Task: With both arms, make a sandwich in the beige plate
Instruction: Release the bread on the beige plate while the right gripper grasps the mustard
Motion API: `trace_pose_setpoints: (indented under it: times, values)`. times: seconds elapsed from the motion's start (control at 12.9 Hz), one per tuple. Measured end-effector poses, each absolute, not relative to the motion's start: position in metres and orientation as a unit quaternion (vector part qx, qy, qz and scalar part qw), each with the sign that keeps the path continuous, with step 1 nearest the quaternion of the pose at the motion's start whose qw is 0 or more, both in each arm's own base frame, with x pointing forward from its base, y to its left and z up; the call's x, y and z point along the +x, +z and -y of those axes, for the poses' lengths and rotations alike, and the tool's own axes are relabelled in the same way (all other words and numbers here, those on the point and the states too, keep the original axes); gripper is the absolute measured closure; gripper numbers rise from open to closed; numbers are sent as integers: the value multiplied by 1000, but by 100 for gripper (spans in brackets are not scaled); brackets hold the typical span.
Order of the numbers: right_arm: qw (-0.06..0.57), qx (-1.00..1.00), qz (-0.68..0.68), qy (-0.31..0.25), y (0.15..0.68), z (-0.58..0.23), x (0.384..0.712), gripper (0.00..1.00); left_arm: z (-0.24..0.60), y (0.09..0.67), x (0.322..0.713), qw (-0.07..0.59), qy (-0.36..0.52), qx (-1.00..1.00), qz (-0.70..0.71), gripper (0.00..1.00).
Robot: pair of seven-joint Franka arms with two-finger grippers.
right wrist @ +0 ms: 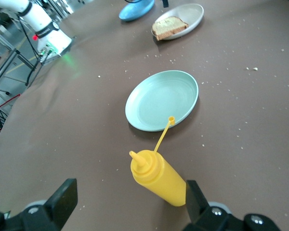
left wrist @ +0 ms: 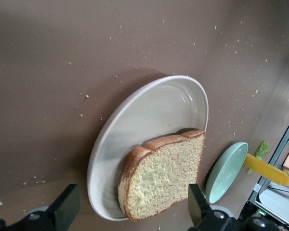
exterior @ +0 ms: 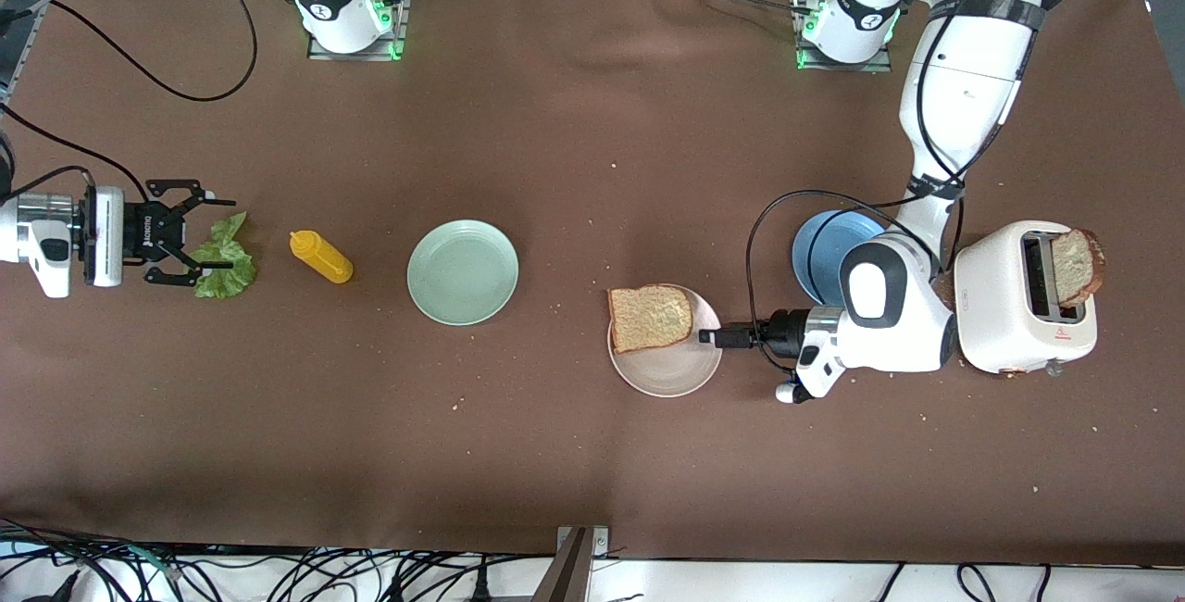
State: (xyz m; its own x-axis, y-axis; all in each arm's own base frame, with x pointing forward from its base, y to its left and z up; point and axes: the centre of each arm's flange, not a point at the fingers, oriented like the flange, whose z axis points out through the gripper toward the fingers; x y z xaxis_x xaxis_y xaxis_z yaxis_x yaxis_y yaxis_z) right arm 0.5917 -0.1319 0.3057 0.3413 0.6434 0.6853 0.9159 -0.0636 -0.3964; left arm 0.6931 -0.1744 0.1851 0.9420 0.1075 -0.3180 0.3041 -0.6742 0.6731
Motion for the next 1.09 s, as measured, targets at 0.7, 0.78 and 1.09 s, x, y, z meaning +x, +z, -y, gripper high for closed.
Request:
trace_pose_setpoints:
  times: [0.7,0.78,1.09]
  values:
    - [473,-590,575,-313,156,138,569,0,-12,326,695,162,-120,974,-106,0]
    - [479,-580,573,-325,144,135,567,1,-18,339,690,128,-126,978,-105,0]
    - [501,-556,563,-350,122,109,567,2,-49,410,668,33,-128,986,-105,0]
